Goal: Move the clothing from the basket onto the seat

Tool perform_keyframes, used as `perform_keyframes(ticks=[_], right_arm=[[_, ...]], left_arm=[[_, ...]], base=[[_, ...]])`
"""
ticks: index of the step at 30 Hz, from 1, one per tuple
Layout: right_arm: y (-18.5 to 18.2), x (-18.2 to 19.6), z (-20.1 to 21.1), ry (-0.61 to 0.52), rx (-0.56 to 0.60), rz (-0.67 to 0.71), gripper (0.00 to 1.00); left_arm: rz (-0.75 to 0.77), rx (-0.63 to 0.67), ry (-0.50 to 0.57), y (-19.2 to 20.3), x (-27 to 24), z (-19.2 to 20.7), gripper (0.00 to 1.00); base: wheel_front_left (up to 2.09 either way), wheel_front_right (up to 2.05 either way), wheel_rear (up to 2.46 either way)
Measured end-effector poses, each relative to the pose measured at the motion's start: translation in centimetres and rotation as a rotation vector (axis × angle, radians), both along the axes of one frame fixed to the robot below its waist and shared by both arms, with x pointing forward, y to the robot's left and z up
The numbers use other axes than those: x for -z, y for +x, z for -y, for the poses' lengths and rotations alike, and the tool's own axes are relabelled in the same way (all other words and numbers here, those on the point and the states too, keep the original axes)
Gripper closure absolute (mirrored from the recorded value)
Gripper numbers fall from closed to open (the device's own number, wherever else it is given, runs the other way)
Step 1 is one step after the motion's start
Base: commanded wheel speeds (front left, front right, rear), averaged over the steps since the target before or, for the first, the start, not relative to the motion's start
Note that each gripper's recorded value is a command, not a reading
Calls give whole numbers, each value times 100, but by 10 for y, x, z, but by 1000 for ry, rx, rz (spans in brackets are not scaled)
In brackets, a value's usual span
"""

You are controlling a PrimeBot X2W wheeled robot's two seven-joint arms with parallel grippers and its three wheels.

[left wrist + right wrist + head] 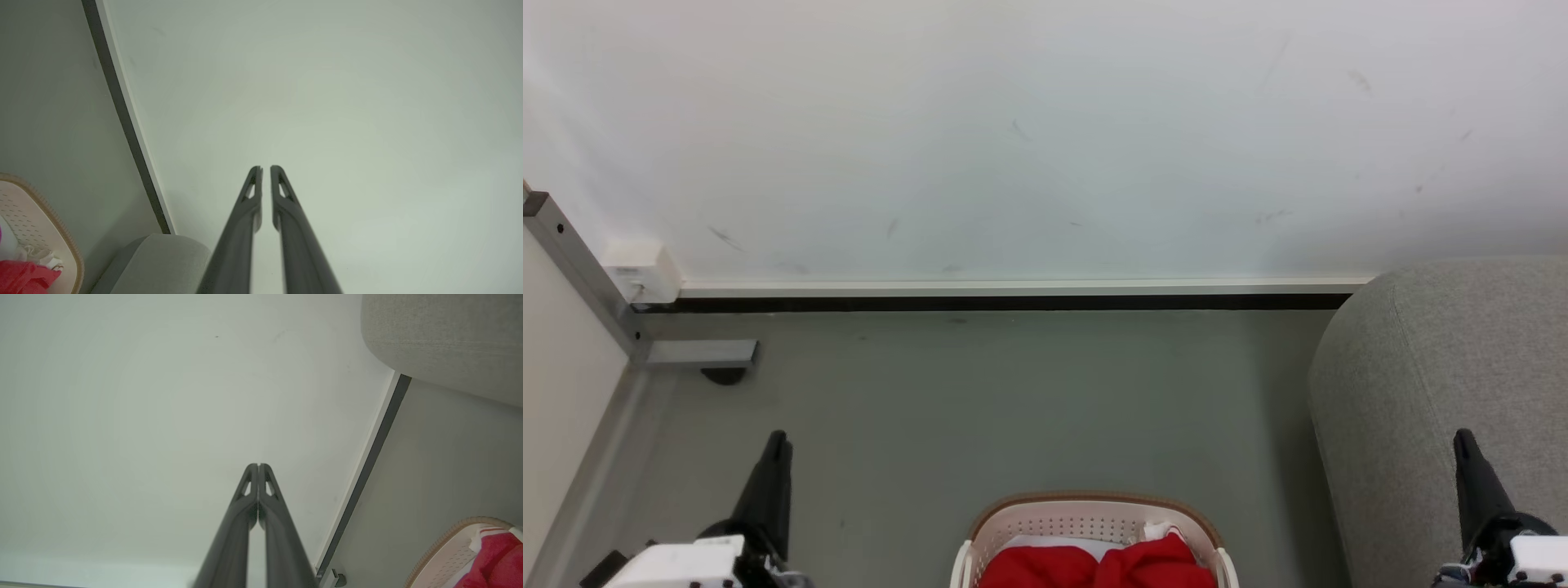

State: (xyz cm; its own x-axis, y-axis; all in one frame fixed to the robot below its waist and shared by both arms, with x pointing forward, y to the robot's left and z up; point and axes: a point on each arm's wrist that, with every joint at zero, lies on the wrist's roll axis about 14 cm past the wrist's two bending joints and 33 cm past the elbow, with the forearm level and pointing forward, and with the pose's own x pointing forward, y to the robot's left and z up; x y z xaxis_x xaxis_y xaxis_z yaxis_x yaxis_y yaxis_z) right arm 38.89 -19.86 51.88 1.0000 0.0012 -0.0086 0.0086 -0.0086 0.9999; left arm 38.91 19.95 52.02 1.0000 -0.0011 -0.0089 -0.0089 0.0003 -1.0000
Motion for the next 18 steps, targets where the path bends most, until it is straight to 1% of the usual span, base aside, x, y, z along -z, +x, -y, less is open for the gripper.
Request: perform_keyframes(ticks=[3,5,11,18], right_arm=[[-6,14,-6,14,-4,-40,0],[-7,16,-9,19,-7,-43,0],[-6,11,-16,8,-15,-20,0],[-5,0,-22,-6,-19,22,0]], left_arm=[[-46,0,-8,-6,16,2,0],[-51,-6,-8,-6,17,1,0],[-30,-12,3,-5,12,4,0],[-12,-18,56,-3,6,8,0]], base=[[0,0,0],[0,0,0],[0,0,0],[0,0,0]])
